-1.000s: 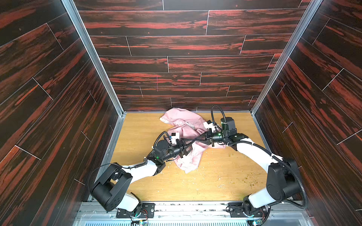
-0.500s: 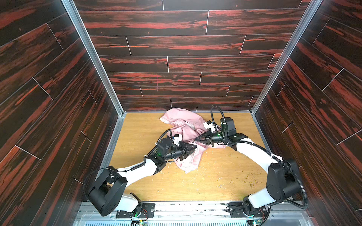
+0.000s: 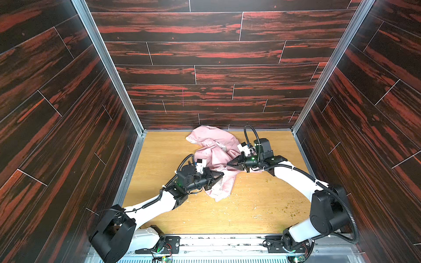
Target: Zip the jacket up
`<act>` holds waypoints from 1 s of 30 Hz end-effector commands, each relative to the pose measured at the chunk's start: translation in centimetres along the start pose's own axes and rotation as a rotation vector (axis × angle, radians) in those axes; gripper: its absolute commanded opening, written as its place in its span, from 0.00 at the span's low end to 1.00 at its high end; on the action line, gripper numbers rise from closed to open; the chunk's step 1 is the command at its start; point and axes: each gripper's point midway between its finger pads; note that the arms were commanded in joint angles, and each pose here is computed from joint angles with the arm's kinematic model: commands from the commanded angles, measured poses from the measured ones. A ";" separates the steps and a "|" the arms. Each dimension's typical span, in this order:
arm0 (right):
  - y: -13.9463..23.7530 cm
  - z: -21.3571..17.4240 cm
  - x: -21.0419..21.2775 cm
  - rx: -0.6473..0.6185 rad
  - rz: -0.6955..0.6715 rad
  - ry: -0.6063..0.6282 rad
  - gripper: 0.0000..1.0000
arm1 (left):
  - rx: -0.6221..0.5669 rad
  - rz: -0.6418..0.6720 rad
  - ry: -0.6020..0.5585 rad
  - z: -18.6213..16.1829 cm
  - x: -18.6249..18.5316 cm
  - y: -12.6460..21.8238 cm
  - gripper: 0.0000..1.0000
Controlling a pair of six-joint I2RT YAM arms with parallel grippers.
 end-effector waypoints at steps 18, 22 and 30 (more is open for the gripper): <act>0.1 -0.5 3.4 -0.026 0.006 0.095 0.00 | -0.055 -0.053 0.030 1.6 -0.8 -1.2 0.39; 0.9 1.1 2.1 -0.072 -0.078 0.112 0.00 | -0.119 -0.025 0.068 2.9 0.3 -0.2 0.00; 7.7 11.2 -4.7 -0.300 -0.294 0.072 0.00 | -0.421 0.202 -0.004 7.6 -1.2 9.8 0.00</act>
Point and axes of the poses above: each gripper's point midway between its finger pads, its own y axis back along the fingers, its own x axis along the line the jaws close on, z = x × y, and after that the axes turned 11 degrees about y, right-handed
